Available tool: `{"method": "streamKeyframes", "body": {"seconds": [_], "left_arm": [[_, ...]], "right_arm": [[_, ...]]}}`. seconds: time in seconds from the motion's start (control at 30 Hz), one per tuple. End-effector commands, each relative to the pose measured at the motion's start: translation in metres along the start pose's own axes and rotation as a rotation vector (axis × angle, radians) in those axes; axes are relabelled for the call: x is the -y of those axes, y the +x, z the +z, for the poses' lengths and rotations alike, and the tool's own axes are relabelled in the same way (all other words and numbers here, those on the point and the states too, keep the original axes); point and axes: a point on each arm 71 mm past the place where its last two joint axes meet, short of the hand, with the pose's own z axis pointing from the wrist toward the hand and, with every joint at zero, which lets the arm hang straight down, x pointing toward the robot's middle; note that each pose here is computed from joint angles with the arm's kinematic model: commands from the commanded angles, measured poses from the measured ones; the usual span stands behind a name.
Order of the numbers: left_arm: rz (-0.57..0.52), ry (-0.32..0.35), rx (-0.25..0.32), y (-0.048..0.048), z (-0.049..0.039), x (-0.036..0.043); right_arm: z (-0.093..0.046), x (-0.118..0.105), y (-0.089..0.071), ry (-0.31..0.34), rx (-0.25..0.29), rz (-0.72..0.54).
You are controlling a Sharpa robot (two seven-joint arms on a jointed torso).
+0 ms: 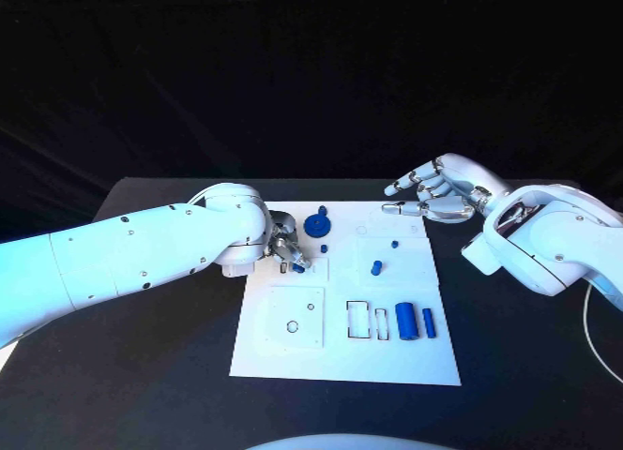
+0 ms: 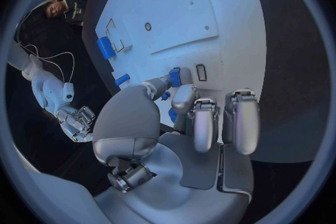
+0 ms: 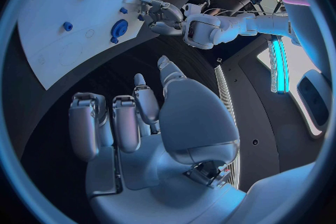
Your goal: Assemble the parts on the task board
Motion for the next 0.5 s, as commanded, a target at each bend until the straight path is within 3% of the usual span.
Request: {"method": "streamKeyframes", "body": {"seconds": [0.03, 0.5], "left_arm": [[0.054, -0.052, -0.070, 0.0142, 0.0048, -0.0086], [0.057, -0.058, -0.073, 0.0137, 0.0060, -0.0091]], "right_arm": [[-0.0003, -0.0008, 0.0011, -0.008, -0.011, -0.006], [-0.0007, -0.0006, 0.0008, -0.007, -0.008, -0.005]]}}
